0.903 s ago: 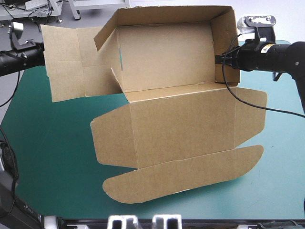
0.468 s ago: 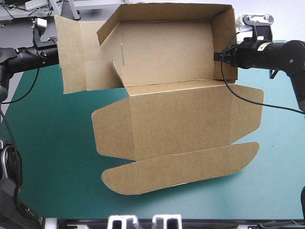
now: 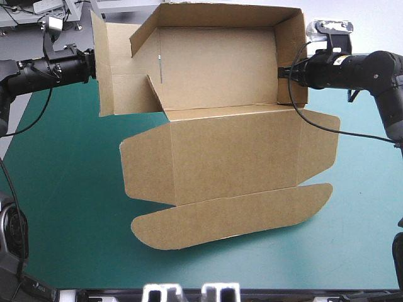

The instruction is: Fold the box

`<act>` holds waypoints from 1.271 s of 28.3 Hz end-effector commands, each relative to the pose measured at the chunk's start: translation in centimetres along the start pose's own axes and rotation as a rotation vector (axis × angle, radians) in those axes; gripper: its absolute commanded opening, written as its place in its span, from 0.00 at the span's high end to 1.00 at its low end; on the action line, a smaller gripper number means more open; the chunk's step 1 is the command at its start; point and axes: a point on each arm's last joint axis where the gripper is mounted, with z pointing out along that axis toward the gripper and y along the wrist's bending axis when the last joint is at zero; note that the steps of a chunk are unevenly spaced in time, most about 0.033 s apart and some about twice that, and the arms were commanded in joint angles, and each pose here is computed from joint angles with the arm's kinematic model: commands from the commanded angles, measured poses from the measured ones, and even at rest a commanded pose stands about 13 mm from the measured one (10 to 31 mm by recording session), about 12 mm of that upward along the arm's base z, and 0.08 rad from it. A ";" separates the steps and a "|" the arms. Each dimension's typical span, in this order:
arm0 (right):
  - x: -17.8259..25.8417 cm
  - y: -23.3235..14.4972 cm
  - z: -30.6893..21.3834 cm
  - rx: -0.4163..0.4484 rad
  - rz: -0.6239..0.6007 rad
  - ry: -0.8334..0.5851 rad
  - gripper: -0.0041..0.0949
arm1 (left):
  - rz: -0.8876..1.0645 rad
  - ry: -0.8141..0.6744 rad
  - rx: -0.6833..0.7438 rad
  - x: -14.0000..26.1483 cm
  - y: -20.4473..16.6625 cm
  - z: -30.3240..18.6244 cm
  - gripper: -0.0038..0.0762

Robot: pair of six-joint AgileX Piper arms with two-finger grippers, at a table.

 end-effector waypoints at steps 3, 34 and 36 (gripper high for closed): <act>-1.6 1.0 -2.1 -0.031 0.005 -0.138 0.97 | 0.042 -0.003 0.136 -0.3 -4.7 -0.6 0.96; -1.4 0.9 -1.7 -0.034 0.008 -0.120 0.97 | 0.107 0.048 0.207 0.8 -8.3 0.8 0.96; -1.4 0.9 -1.6 -0.034 0.008 -0.118 0.97 | 0.109 0.054 0.215 0.9 -8.5 1.0 0.96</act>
